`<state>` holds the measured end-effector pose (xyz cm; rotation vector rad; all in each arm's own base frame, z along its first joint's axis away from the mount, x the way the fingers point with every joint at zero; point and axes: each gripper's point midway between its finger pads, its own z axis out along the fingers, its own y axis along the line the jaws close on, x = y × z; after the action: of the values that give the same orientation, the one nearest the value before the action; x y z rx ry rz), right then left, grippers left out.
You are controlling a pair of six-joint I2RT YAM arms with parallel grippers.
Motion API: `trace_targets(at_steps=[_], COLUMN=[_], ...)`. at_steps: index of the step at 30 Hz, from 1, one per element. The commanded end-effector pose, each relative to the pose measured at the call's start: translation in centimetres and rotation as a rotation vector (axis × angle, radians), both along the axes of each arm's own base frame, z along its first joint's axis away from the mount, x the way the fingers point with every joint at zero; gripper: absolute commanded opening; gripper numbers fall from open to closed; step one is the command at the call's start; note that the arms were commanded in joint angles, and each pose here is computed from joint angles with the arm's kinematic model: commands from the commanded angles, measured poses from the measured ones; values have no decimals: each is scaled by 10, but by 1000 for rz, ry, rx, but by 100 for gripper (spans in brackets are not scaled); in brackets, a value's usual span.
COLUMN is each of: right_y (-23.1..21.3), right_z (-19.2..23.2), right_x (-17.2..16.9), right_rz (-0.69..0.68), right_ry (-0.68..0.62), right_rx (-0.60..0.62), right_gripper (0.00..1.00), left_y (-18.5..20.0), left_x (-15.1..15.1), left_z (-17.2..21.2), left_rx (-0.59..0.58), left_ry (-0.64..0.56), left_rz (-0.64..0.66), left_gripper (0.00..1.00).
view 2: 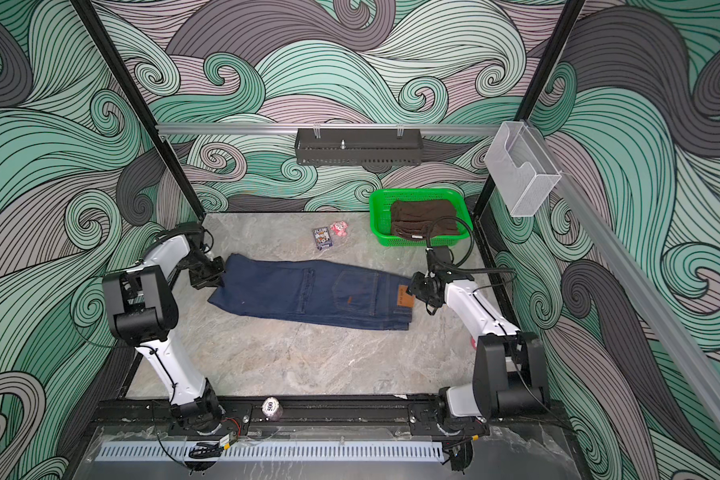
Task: Fold and stack the trousers
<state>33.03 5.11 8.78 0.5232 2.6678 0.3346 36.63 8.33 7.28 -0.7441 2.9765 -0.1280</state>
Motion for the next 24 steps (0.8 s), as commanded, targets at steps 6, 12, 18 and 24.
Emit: trace_targets(at_steps=[6, 12, 18, 24], right_y=[43, 75, 88, 97], right_z=[-23, -43, -62, -73], right_x=[6, 3, 6, 1], right_rz=[121, 153, 153, 168], right_ry=[45, 96, 123, 153], right_rx=[118, 222, 282, 323], right_gripper=[58, 57, 55, 39], left_y=[40, 30, 15, -16], left_x=[1, 4, 7, 12], left_z=[25, 31, 52, 78], left_rx=[124, 76, 13, -32], left_ry=[-26, -62, -144, -260], left_rz=[57, 48, 28, -56], left_gripper=[0, 0, 0, 0])
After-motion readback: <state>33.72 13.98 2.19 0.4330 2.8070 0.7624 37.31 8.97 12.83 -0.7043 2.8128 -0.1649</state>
